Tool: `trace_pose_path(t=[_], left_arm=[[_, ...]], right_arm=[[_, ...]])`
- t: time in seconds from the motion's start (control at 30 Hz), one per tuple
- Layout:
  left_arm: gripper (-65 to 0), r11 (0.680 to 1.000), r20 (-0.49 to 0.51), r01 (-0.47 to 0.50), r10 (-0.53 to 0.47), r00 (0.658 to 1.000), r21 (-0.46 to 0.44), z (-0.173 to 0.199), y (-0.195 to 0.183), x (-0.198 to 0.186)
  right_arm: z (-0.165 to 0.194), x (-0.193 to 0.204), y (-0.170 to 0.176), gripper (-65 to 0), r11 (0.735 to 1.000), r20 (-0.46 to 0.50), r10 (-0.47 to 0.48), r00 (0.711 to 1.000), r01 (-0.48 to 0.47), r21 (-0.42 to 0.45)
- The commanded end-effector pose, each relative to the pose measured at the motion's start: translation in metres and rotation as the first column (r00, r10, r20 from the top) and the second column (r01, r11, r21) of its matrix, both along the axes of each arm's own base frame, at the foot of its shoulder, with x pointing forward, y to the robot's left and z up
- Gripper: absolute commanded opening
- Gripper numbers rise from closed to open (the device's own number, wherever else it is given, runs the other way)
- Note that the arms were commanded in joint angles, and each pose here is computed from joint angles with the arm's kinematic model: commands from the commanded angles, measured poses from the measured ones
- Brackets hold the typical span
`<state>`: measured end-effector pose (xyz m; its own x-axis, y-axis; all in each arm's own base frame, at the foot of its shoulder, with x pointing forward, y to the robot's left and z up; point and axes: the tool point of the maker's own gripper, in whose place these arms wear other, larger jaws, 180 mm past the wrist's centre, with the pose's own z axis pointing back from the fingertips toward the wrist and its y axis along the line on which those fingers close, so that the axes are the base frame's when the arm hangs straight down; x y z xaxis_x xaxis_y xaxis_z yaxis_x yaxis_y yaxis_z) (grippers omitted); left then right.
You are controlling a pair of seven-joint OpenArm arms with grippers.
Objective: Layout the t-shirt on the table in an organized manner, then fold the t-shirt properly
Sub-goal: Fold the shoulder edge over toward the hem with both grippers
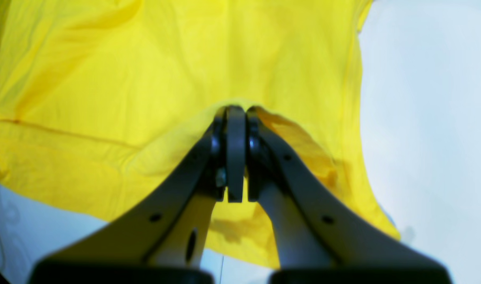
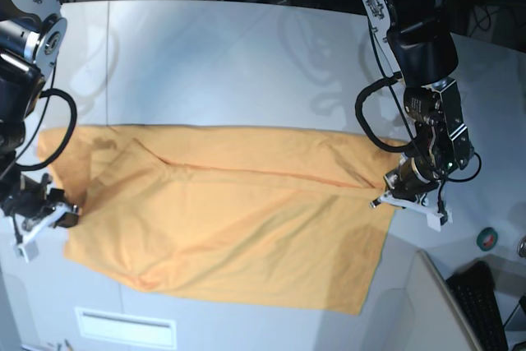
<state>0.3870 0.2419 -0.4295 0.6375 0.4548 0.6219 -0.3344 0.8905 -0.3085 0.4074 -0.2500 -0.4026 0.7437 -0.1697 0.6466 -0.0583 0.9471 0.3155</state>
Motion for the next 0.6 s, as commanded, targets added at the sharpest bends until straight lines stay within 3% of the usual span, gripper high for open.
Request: trace_pose_path(t=[0.0, 0.57], left_arm=[[-65.0, 1.0, 0.063, -0.007, 0.007, 0.998, 0.012, 0.019, 0.005, 0.015], [-65.0, 1.0, 0.11, -0.01, 0.009, 0.994, 0.011, 0.038, 0.005, 0.034]], right_arm=[[0.026, 0.019, -0.009, -65.0, 1.0, 0.09, -0.019, 0.996, 0.02, -0.003], [0.027, 0.021, -0.008, -65.0, 1.0, 0.106, -0.024, 0.994, 0.024, 0.001]])
